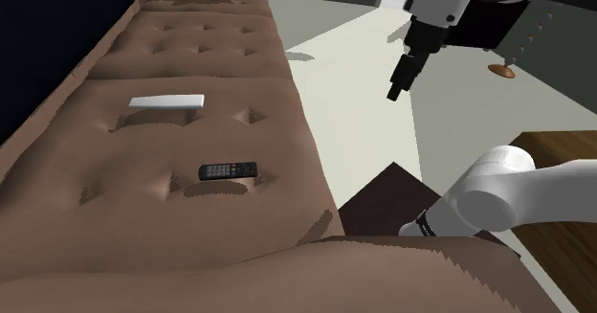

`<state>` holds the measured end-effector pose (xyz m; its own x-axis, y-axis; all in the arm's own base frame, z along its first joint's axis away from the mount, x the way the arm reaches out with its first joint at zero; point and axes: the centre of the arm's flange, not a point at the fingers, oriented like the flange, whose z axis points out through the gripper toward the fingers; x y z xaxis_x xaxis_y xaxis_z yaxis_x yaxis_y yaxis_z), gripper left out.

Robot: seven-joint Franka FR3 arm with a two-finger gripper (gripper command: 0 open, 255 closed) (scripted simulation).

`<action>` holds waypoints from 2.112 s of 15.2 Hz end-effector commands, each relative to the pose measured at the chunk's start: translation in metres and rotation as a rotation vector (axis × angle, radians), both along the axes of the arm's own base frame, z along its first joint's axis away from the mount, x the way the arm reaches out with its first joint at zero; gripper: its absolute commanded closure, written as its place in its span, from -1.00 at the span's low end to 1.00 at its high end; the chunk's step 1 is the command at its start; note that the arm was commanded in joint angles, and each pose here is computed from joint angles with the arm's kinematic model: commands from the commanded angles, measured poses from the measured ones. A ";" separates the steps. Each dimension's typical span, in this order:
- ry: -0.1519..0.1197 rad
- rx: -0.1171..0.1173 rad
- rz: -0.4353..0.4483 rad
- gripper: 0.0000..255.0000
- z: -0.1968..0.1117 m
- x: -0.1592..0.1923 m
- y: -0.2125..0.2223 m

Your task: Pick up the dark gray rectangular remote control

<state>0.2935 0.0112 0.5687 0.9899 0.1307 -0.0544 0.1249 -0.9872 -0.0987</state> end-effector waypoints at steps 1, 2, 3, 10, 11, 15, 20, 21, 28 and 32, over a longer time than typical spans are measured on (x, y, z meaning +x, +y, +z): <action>0.000 0.000 0.000 -1.00 0.000 0.000 0.000; -0.002 -0.002 0.025 -1.00 -0.004 0.009 0.009; -0.004 -0.005 0.050 -1.00 -0.009 0.018 0.019; -0.019 -0.022 0.225 -1.00 -0.039 0.073 0.090; -0.022 -0.024 0.249 -1.00 -0.043 0.080 0.101; -0.030 -0.034 0.349 -1.00 -0.061 0.105 0.146; -0.041 -0.046 0.474 -1.00 -0.083 0.130 0.205; -0.043 -0.049 0.499 -1.00 -0.088 0.134 0.217; -0.058 -0.066 0.674 -1.00 -0.120 0.155 0.304; -0.067 -0.076 0.773 -1.00 -0.139 0.160 0.355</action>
<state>0.4535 0.3557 0.4350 0.6406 0.7672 -0.0337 0.7675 -0.6411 -0.0058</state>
